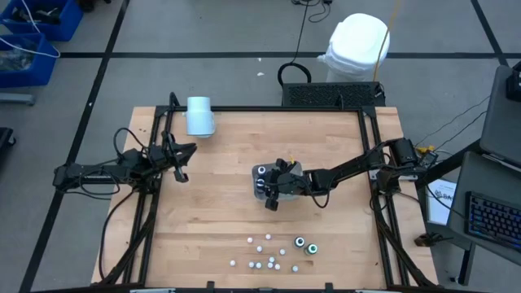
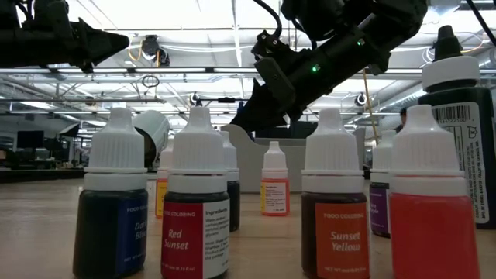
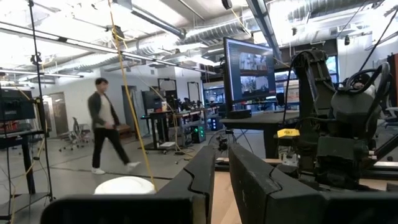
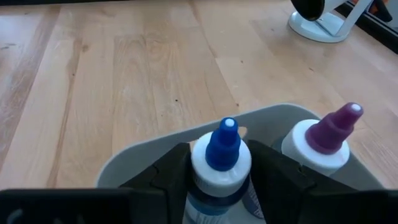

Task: Pick & Place food coloring
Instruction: Put the large blue food coloring bottle into the gray bin, then put the large green food coloring bottle into the gray bin

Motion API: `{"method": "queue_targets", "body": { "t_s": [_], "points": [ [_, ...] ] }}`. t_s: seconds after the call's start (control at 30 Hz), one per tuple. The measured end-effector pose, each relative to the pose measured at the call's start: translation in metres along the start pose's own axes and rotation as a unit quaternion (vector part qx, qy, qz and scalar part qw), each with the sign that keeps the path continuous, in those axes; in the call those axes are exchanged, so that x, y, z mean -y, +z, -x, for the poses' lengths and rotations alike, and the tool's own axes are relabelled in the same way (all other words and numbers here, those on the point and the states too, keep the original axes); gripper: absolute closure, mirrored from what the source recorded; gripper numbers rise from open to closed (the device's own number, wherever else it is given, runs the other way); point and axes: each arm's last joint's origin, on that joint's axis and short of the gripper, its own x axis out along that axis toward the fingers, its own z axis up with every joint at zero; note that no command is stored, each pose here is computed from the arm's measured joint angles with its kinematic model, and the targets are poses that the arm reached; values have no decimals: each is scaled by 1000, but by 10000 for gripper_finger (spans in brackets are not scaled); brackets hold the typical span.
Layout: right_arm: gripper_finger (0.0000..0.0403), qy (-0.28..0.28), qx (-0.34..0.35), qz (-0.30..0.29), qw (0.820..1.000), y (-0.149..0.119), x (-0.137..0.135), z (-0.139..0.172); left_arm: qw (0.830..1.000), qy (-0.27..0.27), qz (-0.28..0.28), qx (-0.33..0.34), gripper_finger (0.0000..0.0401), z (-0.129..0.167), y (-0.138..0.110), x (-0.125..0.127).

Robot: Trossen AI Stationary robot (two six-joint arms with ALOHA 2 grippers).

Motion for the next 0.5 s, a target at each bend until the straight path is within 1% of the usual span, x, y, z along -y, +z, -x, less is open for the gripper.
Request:
{"method": "queue_targets", "body": {
  "t_s": [0.3,0.5],
  "points": [
    [212,1,1,1,1000,0,0,0,1000,0,-1,0,345,0,0,0],
    [195,0,-1,6,1000,5,2,8,1000,0,-1,-1,345,0,0,0]
  ]
}}
